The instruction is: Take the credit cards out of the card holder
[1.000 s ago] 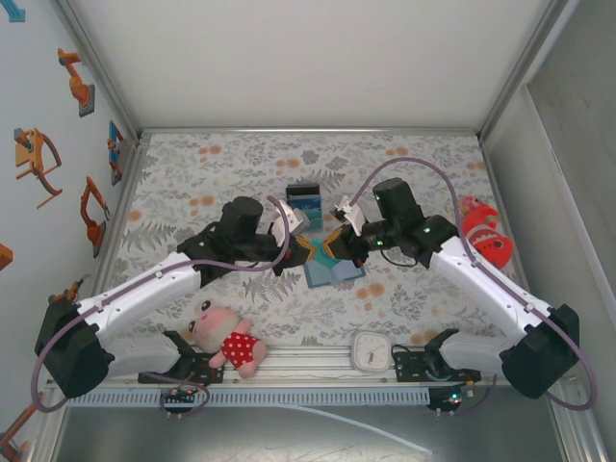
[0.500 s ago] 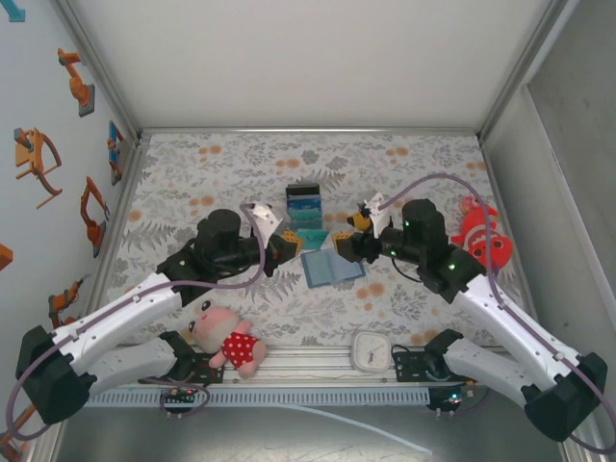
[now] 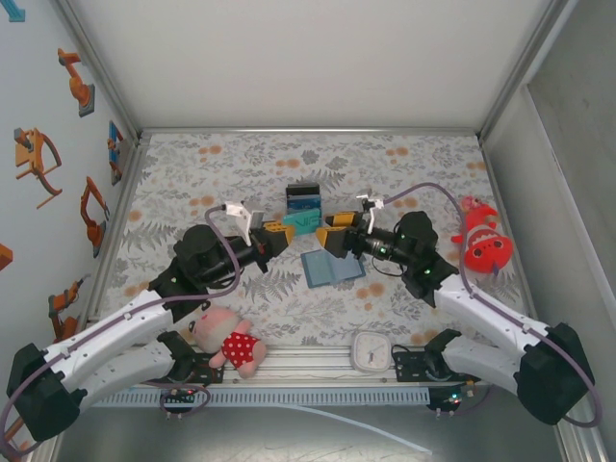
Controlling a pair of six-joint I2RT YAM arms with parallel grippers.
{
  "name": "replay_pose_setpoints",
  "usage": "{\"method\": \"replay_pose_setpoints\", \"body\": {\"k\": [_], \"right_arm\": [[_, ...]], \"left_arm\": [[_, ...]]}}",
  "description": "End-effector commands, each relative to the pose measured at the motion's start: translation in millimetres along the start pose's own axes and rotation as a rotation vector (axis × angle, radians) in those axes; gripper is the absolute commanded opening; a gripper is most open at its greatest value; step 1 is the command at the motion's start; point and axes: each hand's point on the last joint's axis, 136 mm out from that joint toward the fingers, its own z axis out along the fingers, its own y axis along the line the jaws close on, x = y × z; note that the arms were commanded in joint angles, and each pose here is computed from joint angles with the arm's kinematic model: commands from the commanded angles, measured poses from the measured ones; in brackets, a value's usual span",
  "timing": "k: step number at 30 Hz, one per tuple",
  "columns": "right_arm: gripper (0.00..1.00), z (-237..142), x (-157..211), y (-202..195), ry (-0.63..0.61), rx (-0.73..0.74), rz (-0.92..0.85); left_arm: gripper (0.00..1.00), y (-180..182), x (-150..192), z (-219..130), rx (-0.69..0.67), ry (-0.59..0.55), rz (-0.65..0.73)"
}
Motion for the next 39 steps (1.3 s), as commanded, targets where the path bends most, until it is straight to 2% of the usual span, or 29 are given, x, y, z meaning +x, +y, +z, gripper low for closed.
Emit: {"method": "replay_pose_setpoints", "body": {"k": [1,5,11,13,17,18,20,23,27,31,35,39], "right_arm": [[0.71,3.3,-23.1,31.7,-0.047,-0.149,-0.041],[0.66,7.1,-25.7,38.7,-0.037,-0.194,-0.050],[0.45,6.2,-31.7,49.2,-0.049,-0.237,-0.077],[0.35,4.8,-32.6,51.3,-0.055,-0.243,-0.083],[0.03,3.0,-32.4,54.1,-0.054,-0.251,-0.090],[0.00,2.3,-32.2,55.3,-0.053,-0.255,-0.094],[0.00,1.2,-31.2,57.4,-0.049,-0.263,-0.104],[0.00,-0.8,-27.2,58.7,-0.031,-0.262,-0.130],[0.00,-2.9,-11.8,50.5,0.062,-0.197,-0.170],[0.00,-11.6,2.6,48.4,0.150,-0.150,-0.217],[0.00,-18.6,9.2,52.5,0.205,-0.144,-0.235],[0.00,-20.9,10.8,54.3,0.225,-0.141,-0.241]], "left_arm": [[0.00,-15.4,-13.7,0.3,0.084,-0.055,-0.028],[0.00,-22.1,-15.2,3.5,0.127,-0.060,-0.039],[0.00,-27.8,-15.1,4.9,0.159,-0.046,-0.037],[0.00,-29.0,-14.7,4.6,0.163,-0.042,-0.035],[0.00,-29.9,-13.2,3.6,0.164,-0.028,-0.028],[0.01,-29.5,-13.3,3.5,0.162,-0.025,-0.027],[0.10,-30.3,-14.1,2.0,0.158,-0.019,-0.016],[0.31,-30.4,-15.7,-2.4,0.132,0.013,0.028],[0.51,-31.8,-18.8,-14.0,0.084,0.096,0.123],[0.60,-28.0,-19.7,-24.8,0.025,0.178,0.207],[0.65,-31.2,-14.0,-21.5,0.054,0.236,0.313],[0.68,-24.8,-16.5,-8.4,0.027,0.240,0.287]]}}
